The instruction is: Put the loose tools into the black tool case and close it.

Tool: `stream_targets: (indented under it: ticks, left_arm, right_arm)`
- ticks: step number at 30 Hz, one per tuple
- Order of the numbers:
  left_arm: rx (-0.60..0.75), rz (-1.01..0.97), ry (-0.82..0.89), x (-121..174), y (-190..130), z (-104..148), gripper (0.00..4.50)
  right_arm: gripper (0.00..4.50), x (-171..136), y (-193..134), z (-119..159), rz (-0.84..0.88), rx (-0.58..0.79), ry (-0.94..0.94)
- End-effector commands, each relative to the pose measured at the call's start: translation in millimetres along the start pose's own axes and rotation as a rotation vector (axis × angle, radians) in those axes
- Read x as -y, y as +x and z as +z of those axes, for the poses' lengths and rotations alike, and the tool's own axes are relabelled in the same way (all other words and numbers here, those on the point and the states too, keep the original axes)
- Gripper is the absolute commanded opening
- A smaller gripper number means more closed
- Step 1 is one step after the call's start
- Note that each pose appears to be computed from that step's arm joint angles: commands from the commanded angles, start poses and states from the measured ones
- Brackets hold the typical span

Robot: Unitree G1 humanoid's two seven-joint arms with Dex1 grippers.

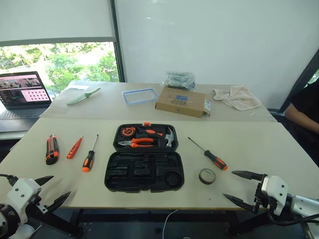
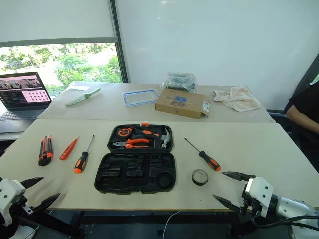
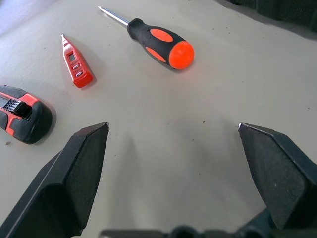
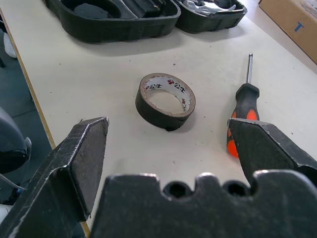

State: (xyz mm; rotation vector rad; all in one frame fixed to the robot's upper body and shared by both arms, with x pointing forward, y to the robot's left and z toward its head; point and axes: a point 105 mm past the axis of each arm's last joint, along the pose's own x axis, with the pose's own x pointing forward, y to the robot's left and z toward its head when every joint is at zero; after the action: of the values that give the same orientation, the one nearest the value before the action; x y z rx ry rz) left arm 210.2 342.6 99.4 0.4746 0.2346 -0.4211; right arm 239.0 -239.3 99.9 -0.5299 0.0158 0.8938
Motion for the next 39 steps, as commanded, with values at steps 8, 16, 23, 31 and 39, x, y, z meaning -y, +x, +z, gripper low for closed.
stream_targets:
  ticks: [8, 16, 23, 31, 39]
  left_arm:
    - [-0.103, 0.335, -0.540, -29, -58, -43, 4.49]
    - [-0.079, 0.184, -0.636, -35, 0, 18, 4.49]
    - [-0.166, 0.139, -0.659, -33, 76, 60, 4.49]
    - [-0.316, 0.164, -0.649, -19, 121, 53, 3.79]
    - [-0.334, 0.167, -0.621, -22, 122, 44, 0.91]
  right_arm:
    - [4.48, 0, 47, 112, -0.008, 0.578, -0.073]
    - [4.48, -8, 52, 116, 0.046, 0.564, -0.028]
    - [4.48, -5, 57, 113, 0.043, 0.546, -0.029]
    - [4.50, -3, 62, 113, 0.012, 0.544, -0.044]
    - [4.50, -4, 59, 110, -0.018, 0.533, -0.045]
